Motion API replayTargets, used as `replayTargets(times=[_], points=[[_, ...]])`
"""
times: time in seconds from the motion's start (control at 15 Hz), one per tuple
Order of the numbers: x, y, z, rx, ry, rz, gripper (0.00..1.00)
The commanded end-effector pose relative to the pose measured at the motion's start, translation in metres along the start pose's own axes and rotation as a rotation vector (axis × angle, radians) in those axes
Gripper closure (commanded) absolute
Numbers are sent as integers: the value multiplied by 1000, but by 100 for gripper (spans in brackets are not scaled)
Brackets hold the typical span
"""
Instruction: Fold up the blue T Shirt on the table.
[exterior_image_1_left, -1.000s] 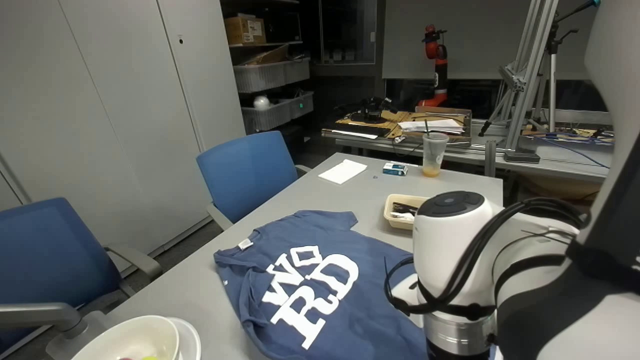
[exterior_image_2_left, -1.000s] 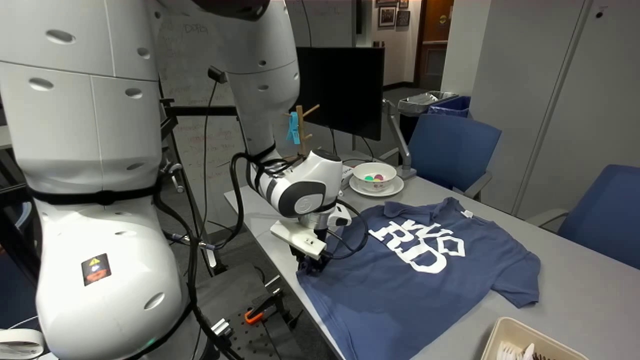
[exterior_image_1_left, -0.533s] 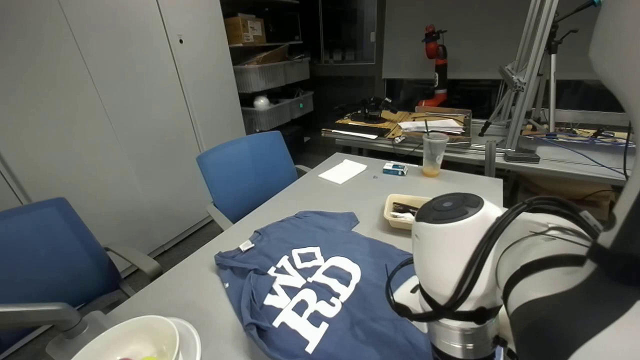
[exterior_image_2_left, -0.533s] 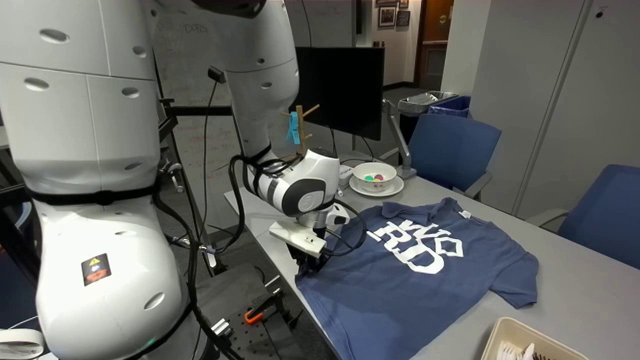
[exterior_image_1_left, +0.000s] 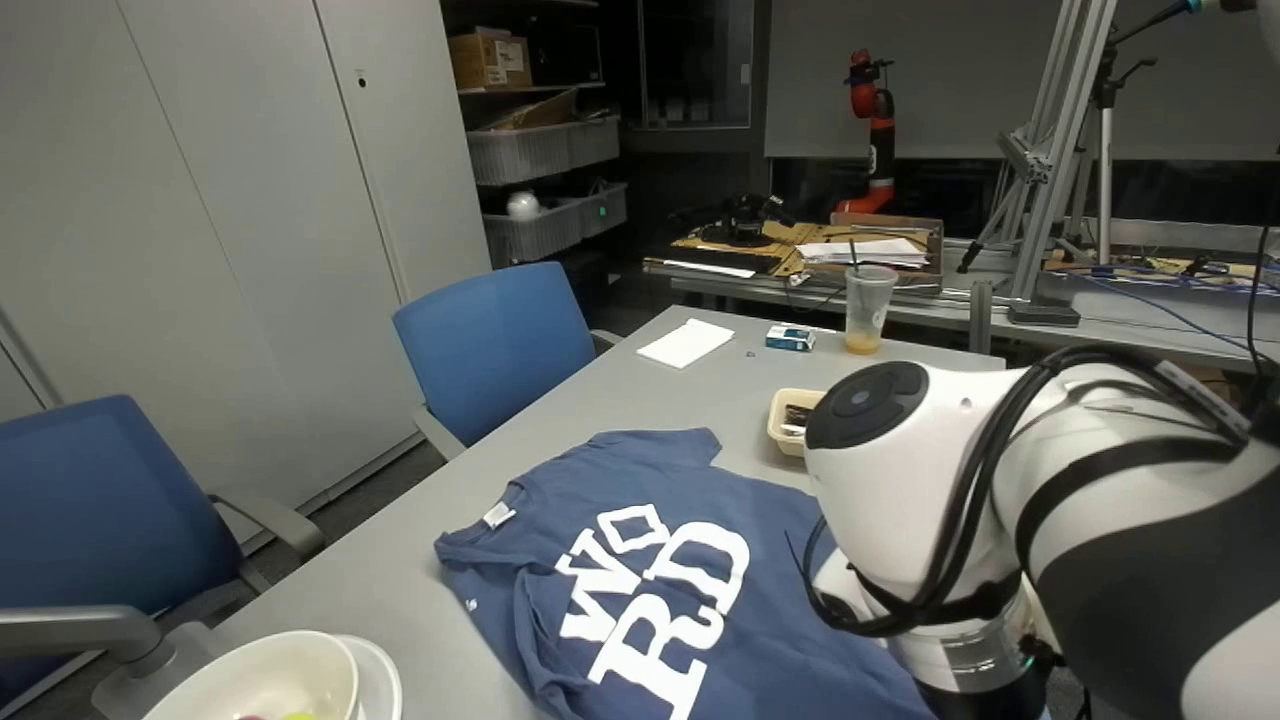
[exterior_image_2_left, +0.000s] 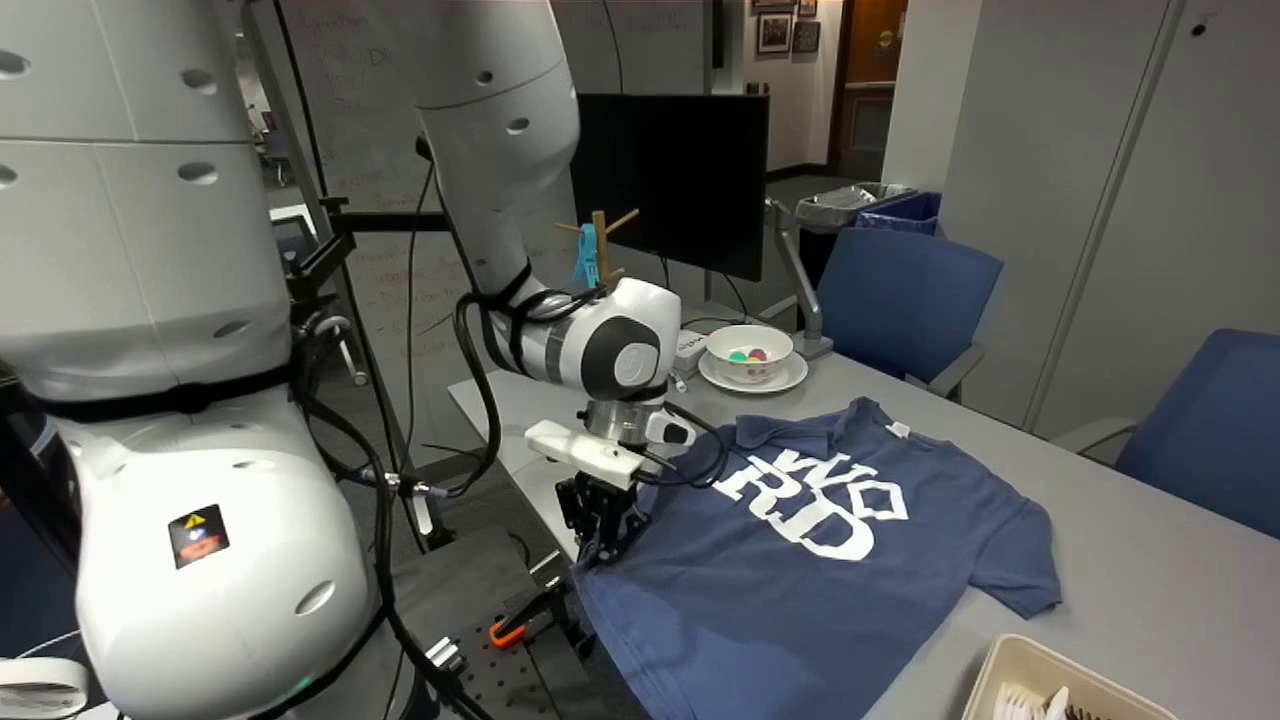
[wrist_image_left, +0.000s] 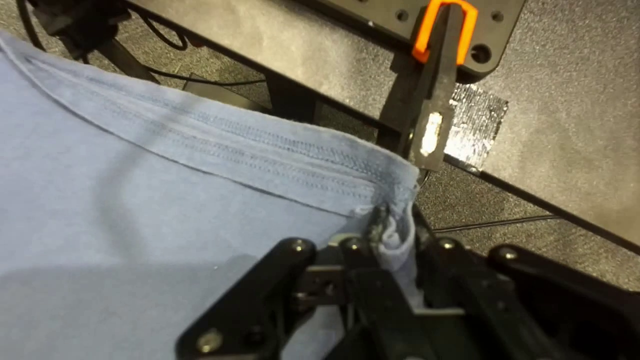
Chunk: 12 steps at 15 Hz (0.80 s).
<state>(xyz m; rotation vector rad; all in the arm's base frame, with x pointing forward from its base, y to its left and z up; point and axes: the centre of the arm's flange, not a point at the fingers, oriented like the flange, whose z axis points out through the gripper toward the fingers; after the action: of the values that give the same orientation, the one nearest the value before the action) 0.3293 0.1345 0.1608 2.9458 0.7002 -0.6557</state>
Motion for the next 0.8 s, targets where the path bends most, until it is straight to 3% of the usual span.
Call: replayTargets(times=[0.0, 0.2, 0.47, 0.73], points=[[3, -18, -47, -139, -24, -34, 97], [29, -39, -83, -301, 24, -95, 97], [83, -46, -126, -485, 186, -168, 97], [118, -31, -159, -590, 308, -208, 97]])
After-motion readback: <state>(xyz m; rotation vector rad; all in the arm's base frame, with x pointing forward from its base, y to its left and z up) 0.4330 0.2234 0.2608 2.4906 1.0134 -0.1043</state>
